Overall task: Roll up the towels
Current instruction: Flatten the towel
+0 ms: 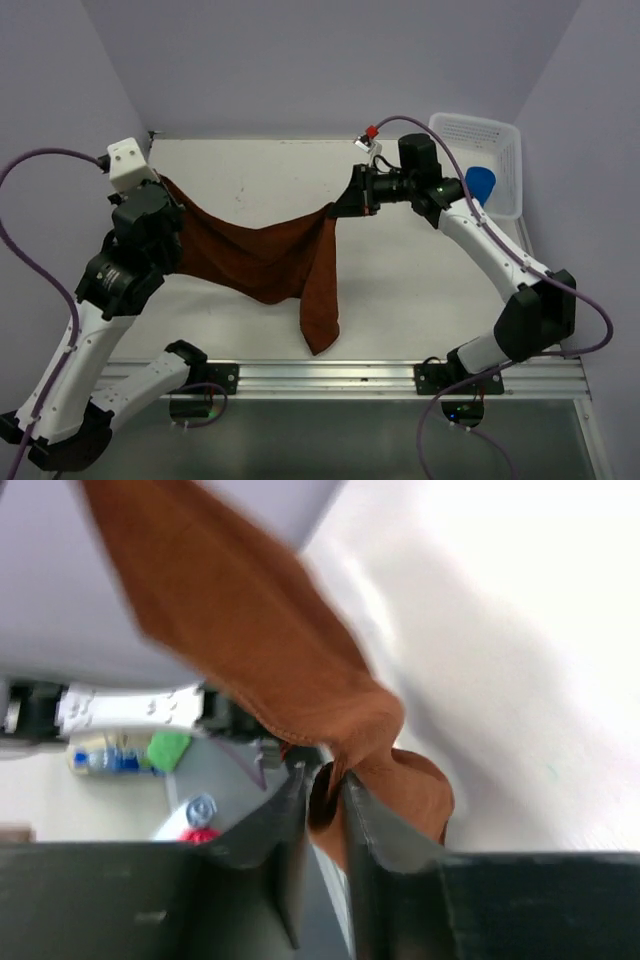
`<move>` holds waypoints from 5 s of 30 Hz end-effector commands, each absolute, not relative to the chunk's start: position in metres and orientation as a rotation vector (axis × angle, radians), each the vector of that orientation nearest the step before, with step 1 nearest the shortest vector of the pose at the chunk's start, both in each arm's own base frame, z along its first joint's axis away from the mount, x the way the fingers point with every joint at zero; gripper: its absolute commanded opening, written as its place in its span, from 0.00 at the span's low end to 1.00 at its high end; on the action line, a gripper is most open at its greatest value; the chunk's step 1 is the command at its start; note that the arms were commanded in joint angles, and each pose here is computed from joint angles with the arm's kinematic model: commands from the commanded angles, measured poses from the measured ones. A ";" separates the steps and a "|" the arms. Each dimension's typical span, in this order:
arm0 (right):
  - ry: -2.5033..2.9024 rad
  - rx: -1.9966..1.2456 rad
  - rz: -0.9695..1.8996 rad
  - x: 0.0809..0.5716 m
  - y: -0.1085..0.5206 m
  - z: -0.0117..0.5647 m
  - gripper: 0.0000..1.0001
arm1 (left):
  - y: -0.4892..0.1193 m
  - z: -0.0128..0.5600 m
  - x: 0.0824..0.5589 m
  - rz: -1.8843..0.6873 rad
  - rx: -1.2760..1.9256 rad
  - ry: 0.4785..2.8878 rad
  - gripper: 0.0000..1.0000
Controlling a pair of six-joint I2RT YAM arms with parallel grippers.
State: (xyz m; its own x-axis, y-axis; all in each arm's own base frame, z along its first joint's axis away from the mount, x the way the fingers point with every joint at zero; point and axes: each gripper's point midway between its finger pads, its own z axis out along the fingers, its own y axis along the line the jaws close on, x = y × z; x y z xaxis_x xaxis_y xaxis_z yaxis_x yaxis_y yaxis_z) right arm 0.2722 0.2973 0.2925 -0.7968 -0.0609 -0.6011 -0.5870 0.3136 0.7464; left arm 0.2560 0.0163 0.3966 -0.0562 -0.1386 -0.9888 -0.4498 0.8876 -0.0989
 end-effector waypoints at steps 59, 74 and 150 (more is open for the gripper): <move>2.552 -0.797 0.173 0.237 0.365 0.035 0.40 | -0.024 0.248 0.320 0.364 -0.304 1.866 0.00; 2.580 -0.803 0.192 0.229 0.361 0.027 0.01 | -0.022 0.249 0.319 0.367 -0.307 1.862 0.00; 2.588 -0.178 0.250 0.337 0.165 0.070 0.40 | -0.020 0.239 0.321 0.424 -0.280 1.892 0.00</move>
State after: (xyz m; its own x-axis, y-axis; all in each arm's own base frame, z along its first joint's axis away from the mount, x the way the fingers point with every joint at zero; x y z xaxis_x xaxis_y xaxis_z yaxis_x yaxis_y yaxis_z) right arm 0.3238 0.1623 0.0622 -0.8826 -0.0529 -0.4671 -0.1438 0.9764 0.1613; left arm 0.3155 -0.0213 0.2322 -0.3838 0.0185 -0.9232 -0.3777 0.9092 0.1753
